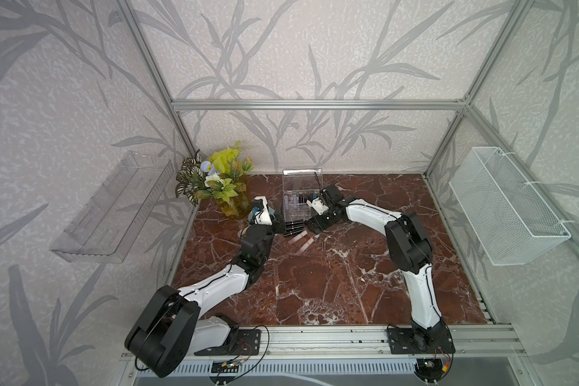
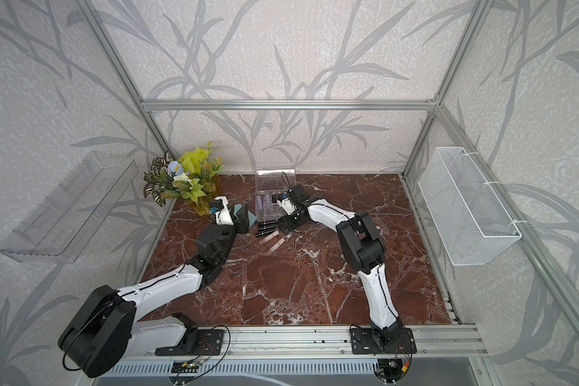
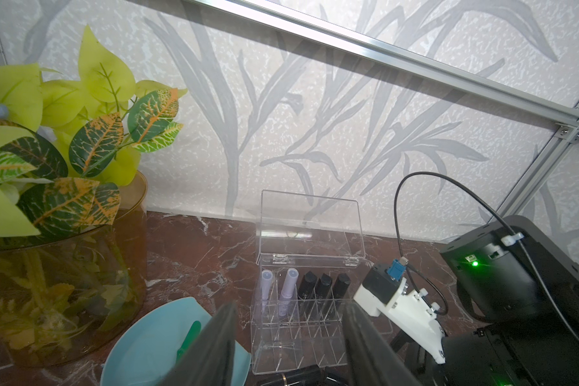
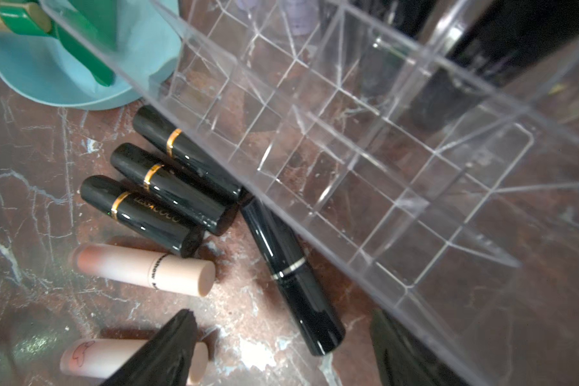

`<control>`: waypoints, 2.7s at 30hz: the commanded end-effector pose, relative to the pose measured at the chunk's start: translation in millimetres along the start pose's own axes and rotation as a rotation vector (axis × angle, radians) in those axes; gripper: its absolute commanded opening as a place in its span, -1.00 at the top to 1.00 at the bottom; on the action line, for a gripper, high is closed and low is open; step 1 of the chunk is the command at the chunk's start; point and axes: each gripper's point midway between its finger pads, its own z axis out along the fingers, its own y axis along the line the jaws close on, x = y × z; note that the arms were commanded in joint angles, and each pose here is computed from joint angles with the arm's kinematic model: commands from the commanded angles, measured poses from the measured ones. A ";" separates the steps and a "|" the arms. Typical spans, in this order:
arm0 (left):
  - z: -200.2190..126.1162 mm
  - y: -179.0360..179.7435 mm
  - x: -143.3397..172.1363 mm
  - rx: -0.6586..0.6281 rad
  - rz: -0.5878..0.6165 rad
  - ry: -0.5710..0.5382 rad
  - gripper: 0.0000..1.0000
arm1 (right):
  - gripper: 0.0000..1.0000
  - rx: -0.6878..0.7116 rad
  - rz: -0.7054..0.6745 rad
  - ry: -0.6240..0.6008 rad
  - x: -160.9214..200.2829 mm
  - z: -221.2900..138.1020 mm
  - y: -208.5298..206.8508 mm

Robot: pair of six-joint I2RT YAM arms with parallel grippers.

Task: Arrange the lipsticks in the organizer
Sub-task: Pick up the lipstick at the center of the board.

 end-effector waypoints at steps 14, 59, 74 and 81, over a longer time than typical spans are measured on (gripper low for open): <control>-4.6 3.2 -9.1 -0.007 -0.005 -0.035 -0.06 | -0.55 -0.055 0.017 0.069 4.6 14.7 7.2; -7.1 1.1 -13.1 0.007 -0.006 -0.045 -0.05 | 0.46 0.118 -0.084 0.151 20.5 12.6 11.0; 9.6 -48.9 -12.8 0.259 -0.050 0.100 -0.07 | 0.61 0.062 0.005 0.007 38.4 -49.8 21.3; 6.5 -107.6 -9.0 0.635 -0.161 0.324 -0.46 | 0.58 -0.056 0.066 -0.183 39.8 -120.5 39.7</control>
